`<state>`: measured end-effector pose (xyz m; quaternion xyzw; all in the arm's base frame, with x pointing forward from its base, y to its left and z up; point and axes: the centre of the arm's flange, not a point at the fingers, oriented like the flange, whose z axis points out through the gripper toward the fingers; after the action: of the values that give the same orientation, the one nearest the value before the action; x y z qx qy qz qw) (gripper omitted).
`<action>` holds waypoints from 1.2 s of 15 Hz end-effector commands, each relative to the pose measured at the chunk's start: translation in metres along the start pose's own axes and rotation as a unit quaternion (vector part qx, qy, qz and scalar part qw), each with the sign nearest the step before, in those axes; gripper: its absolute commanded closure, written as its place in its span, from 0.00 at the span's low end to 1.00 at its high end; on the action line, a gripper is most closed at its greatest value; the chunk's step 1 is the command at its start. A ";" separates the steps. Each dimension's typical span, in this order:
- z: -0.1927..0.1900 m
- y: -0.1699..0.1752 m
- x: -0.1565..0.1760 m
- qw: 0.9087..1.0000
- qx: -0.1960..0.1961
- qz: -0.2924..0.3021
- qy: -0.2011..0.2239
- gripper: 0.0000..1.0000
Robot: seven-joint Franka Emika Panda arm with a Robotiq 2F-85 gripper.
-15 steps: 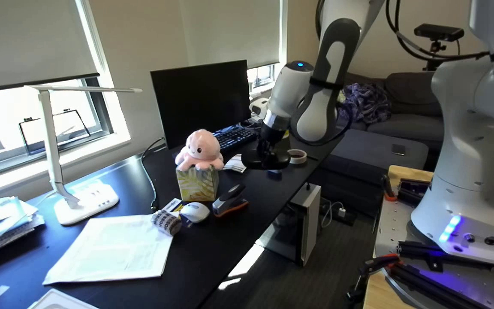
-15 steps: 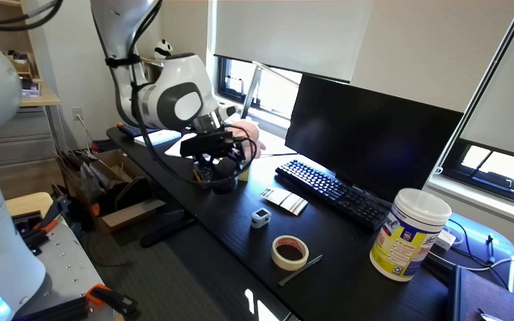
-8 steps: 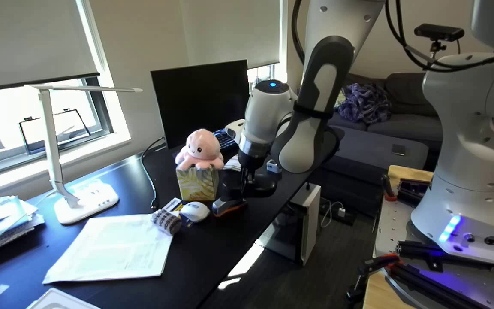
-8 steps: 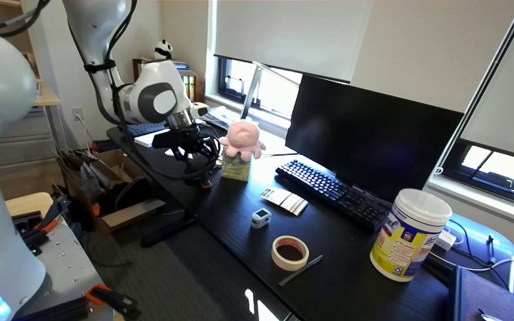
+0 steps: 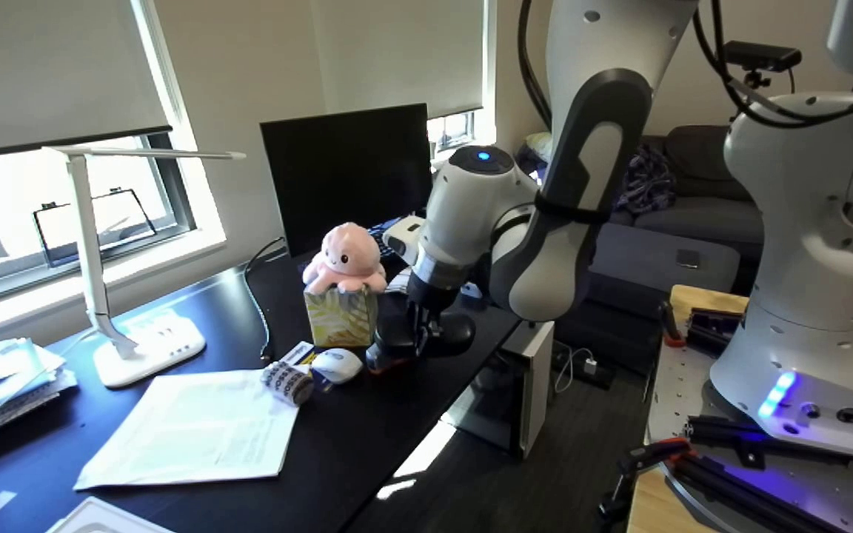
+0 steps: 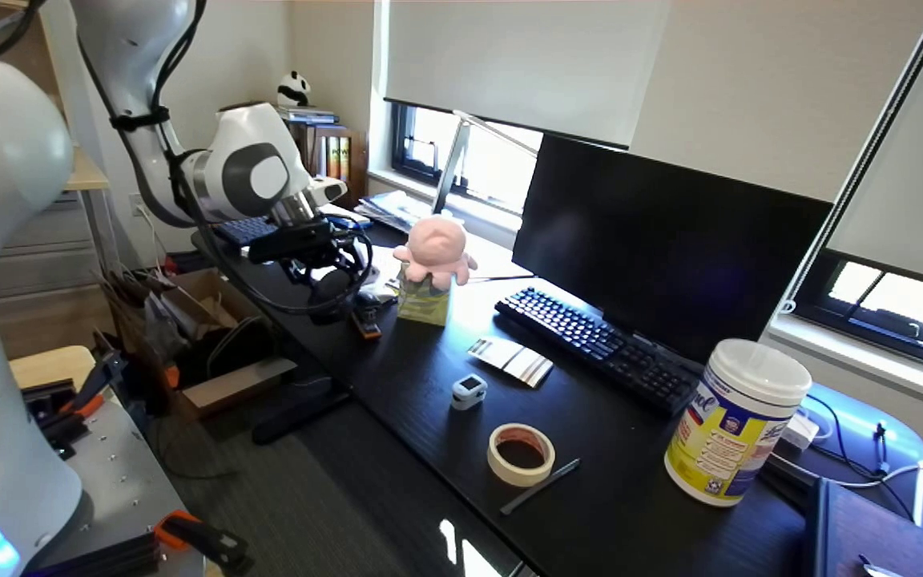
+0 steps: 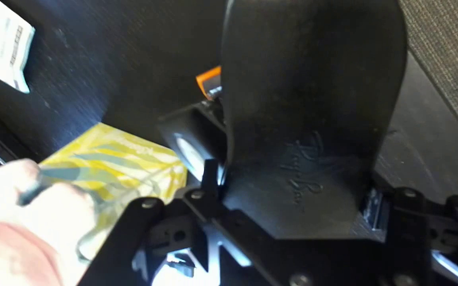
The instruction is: Move the stapler and black spectacle case to the left side of the desk
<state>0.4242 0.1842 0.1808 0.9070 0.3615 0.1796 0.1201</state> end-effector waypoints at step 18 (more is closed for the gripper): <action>0.084 -0.048 0.061 0.929 0.069 -0.358 0.064 0.44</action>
<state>0.4381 0.2503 0.1245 0.7329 0.6606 0.1513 0.0606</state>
